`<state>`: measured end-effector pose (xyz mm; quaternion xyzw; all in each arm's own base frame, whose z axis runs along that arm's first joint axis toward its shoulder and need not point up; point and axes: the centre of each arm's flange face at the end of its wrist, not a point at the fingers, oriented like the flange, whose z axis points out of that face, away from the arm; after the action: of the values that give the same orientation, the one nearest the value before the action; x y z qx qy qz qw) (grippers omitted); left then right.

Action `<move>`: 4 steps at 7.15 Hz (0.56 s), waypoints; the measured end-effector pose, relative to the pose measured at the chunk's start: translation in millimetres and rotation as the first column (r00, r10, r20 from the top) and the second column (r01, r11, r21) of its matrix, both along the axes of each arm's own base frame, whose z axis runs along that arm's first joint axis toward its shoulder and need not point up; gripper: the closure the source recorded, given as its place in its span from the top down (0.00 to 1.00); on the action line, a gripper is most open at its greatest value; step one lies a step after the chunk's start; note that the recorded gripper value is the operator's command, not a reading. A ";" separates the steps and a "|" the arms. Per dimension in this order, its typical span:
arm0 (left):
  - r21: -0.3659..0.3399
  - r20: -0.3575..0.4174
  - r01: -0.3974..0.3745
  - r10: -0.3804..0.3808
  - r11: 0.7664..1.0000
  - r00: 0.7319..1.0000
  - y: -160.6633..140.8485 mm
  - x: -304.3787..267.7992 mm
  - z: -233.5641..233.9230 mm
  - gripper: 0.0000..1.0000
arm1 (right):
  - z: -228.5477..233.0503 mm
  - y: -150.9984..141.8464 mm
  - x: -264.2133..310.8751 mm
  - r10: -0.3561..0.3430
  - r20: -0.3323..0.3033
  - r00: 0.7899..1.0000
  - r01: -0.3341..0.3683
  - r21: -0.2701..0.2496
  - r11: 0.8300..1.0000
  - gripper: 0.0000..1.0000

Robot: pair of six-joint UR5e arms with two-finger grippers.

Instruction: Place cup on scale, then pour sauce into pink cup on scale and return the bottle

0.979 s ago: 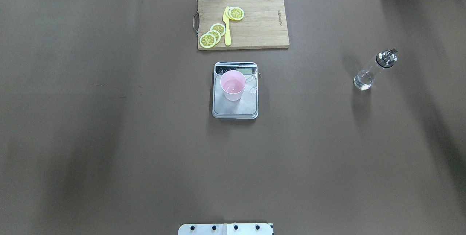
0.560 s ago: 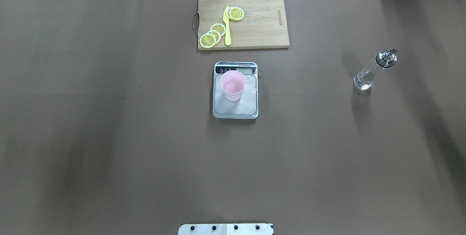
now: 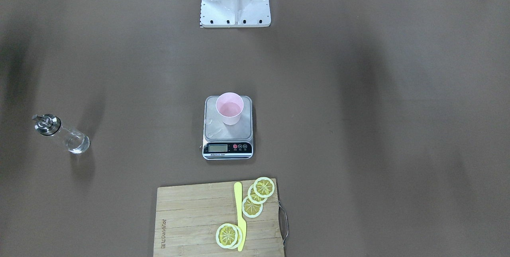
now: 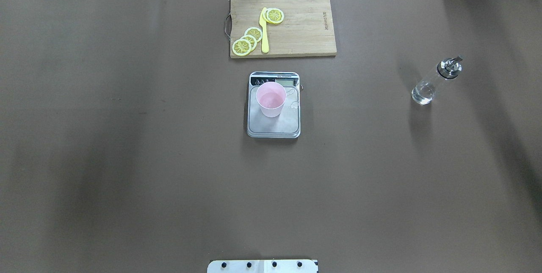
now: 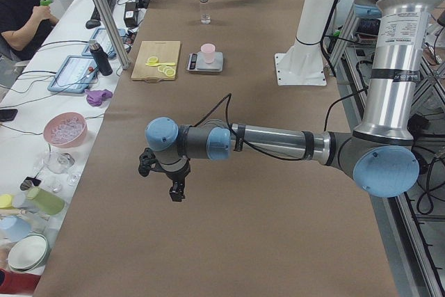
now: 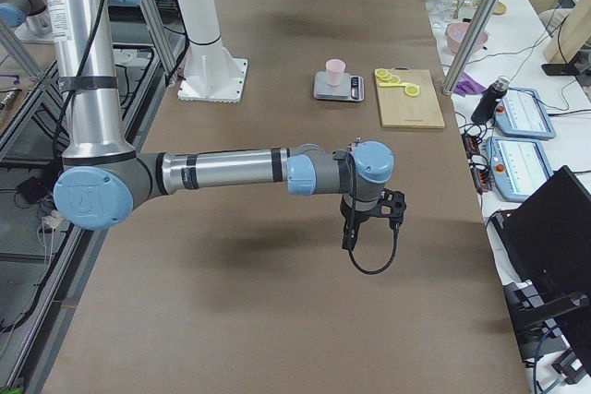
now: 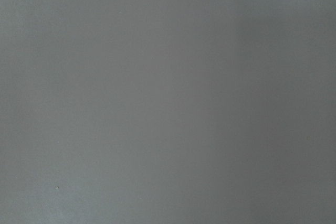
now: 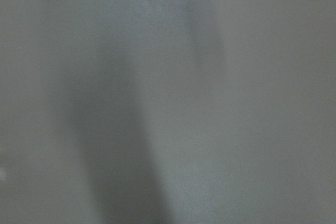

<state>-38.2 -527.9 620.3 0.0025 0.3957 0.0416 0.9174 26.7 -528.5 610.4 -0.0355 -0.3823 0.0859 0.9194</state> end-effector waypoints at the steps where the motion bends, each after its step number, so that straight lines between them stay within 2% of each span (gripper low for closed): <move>1: 0.000 0.001 0.000 0.000 1.000 1.000 -0.4 -0.3 0.0 0.98 | 4.8 5.3 10.9 0.021 0.017 1.000 -0.021 -0.014 1.000 1.00; 4: 0.003 0.001 0.003 -0.003 1.000 1.000 -0.7 -1.5 -0.7 0.98 | 7.3 9.7 19.8 0.039 0.043 0.998 -0.039 -0.020 0.999 1.00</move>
<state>-39.7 -528.6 619.6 0.0042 0.3951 0.0409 0.9177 46.5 -518.8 617.7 -0.0388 -0.4018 0.1068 0.9087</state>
